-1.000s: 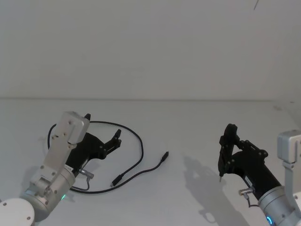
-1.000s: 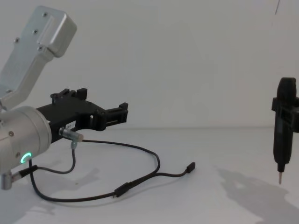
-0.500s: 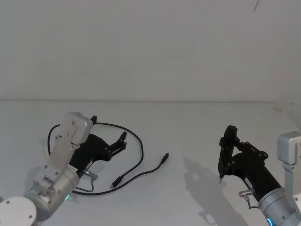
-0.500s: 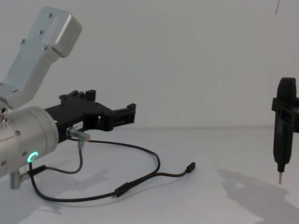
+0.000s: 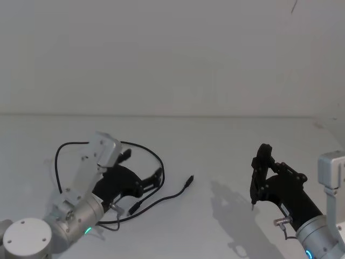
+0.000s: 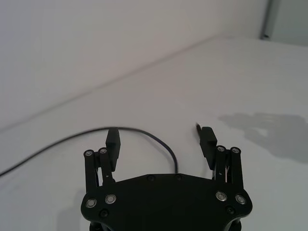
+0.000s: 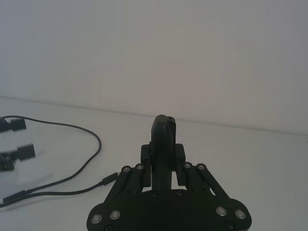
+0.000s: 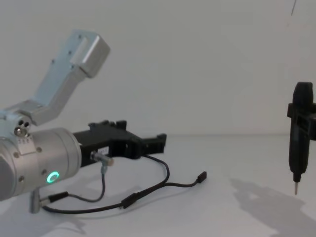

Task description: Pick up the data cable with the one hand.

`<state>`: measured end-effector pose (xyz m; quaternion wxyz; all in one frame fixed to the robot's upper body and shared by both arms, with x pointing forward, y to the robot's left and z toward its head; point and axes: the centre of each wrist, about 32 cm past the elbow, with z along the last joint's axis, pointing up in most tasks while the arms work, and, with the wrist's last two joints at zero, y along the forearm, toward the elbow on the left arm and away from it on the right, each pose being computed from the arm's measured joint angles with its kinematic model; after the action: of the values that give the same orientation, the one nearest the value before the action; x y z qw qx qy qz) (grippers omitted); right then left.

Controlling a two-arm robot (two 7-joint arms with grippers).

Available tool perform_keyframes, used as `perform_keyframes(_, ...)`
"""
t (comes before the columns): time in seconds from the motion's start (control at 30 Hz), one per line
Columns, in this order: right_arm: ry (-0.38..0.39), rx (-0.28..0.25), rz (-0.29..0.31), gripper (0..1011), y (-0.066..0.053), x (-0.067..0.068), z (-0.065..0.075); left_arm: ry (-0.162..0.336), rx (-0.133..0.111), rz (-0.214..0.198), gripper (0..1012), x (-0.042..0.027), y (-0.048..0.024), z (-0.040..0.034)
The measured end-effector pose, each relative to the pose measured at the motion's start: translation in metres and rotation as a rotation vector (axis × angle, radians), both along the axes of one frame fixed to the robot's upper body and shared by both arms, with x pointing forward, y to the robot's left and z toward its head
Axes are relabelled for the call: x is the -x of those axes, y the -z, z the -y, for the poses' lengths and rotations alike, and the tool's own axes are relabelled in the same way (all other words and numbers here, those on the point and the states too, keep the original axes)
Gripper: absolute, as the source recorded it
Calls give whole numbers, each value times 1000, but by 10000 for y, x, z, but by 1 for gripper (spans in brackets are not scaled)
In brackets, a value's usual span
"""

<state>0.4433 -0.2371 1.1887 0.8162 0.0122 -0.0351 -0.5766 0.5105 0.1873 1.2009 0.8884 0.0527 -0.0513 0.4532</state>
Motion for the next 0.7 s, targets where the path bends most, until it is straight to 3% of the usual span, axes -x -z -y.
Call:
perform_keyframes(0.13,0,0,0,279,0,0,0,19,-12,-39,1001,-28,-1,15)
perform_keyframes(0.17,0,0,0,279,0,0,0,33,-26,-71,1001,-53,-7,23)
perform_keyframes(0.3,0,0,0,279,0,0,0,56,-53,-120,1001,-93,-19,38)
perform_keyframes(0.7,0,0,0,279,0,0,0,127,-116,-222,1001,-215,-74,13)
